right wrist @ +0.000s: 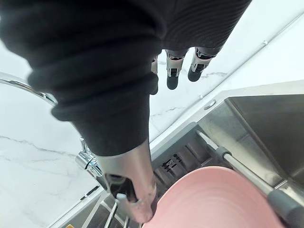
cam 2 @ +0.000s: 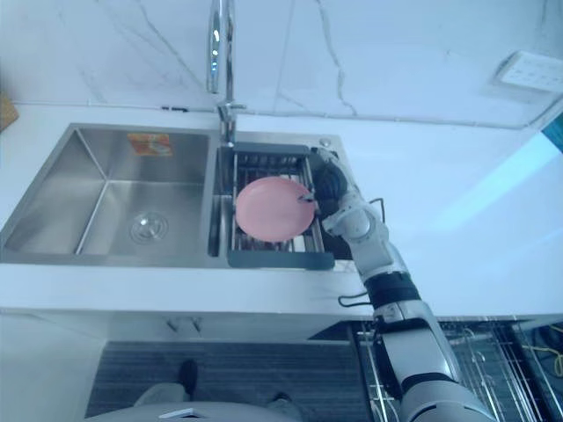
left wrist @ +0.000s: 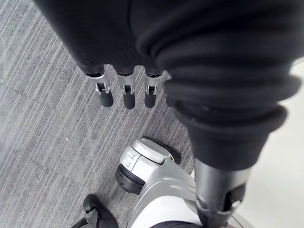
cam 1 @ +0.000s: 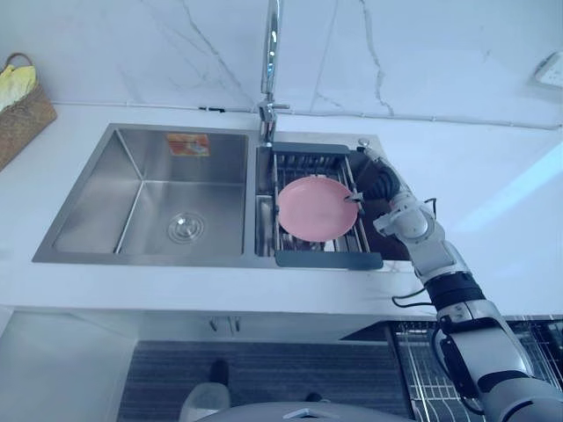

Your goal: Walk over to the sink, pick up the cup, carry it to the dishwasher, place the cup inside the dishwasher, then close the dishwasher door

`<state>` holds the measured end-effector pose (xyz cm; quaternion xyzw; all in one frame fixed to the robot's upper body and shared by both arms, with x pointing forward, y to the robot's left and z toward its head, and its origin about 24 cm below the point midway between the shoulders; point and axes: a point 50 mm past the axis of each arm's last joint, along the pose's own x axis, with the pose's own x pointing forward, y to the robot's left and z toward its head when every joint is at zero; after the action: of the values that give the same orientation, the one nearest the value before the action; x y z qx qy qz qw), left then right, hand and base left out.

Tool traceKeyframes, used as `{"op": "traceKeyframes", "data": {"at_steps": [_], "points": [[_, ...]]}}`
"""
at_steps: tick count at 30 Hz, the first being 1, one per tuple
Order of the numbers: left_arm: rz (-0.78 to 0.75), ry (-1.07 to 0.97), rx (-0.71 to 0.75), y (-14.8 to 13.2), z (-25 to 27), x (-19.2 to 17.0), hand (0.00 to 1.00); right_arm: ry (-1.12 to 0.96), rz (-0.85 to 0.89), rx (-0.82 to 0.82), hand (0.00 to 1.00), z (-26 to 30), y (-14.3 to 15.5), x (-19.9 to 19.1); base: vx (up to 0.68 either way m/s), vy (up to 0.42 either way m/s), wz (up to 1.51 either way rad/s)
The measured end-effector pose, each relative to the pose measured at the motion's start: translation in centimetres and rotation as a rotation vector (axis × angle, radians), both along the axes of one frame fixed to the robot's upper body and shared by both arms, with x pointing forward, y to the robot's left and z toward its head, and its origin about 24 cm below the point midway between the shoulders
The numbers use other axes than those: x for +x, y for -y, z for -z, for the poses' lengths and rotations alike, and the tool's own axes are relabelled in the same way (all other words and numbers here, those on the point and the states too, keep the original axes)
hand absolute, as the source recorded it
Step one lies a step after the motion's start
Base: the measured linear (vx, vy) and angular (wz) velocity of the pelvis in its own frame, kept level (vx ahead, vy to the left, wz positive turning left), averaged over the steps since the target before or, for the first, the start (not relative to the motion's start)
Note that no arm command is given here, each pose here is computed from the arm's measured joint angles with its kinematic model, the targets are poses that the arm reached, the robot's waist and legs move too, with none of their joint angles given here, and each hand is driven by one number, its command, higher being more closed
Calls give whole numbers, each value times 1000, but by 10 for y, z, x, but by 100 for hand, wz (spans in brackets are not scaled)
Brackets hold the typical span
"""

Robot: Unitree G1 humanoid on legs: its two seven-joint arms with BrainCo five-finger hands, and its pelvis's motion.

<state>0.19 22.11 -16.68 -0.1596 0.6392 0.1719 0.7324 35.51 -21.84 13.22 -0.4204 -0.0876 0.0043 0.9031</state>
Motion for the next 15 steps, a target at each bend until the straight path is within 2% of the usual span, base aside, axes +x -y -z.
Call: {"op": "traceKeyframes", "data": {"at_steps": [7, 15], "points": [[-2, -6, 2, 0, 0, -2, 0, -33, -103, -35, 0, -3, -6, -3, -18, -9, -9], [-2, -6, 2, 0, 0, -3, 0, -53, -231, -185, 0, -8, -7, -11, 0, 0, 0]]}}
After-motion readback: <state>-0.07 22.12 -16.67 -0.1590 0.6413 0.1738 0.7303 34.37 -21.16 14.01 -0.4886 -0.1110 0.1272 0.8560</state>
